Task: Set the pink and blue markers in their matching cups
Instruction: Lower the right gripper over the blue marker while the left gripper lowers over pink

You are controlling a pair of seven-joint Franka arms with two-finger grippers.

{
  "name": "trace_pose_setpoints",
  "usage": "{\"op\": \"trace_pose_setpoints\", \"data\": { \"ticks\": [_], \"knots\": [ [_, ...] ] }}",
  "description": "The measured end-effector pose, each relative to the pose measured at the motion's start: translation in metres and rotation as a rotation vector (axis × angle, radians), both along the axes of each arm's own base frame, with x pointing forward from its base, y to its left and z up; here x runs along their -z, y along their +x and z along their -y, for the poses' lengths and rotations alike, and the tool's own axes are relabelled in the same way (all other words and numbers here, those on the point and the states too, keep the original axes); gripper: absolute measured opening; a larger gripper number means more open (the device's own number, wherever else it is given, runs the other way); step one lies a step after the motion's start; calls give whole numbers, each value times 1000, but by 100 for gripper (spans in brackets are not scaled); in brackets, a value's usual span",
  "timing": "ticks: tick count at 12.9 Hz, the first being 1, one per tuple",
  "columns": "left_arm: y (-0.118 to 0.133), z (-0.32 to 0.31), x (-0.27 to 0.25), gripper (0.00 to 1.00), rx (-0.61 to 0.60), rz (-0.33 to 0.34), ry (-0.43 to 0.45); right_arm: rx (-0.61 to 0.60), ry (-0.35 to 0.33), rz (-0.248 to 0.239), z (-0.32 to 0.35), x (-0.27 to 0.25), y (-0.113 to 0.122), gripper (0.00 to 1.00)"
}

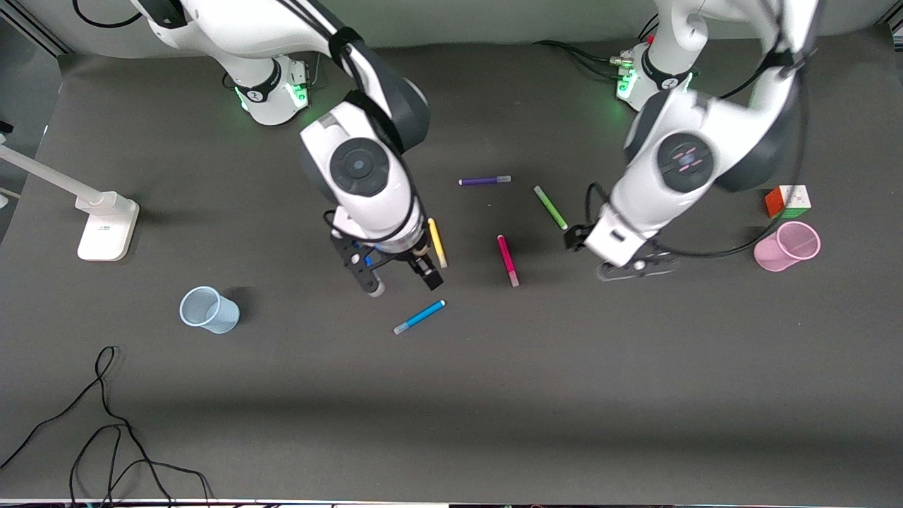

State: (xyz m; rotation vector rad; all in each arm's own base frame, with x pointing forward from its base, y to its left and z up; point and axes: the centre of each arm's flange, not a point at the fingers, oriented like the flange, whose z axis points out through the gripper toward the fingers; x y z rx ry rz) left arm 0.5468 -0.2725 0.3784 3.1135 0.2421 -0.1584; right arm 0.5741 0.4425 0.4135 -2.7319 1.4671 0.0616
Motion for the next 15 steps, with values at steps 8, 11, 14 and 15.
{"op": "trace_pose_setpoints", "data": {
  "ticks": [8,11,14,15],
  "knots": [
    [-10,57,106,98,-88,-18,25,51,-13,15,16,72,33,100],
    [-28,93,142,99,-132,-2,24,59,-21,16,17,116,40,100],
    [-38,106,177,98,-128,-9,32,57,-31,21,16,161,43,100],
    [-41,107,186,96,-125,-17,38,56,-33,25,16,172,44,100]
  ]
}}
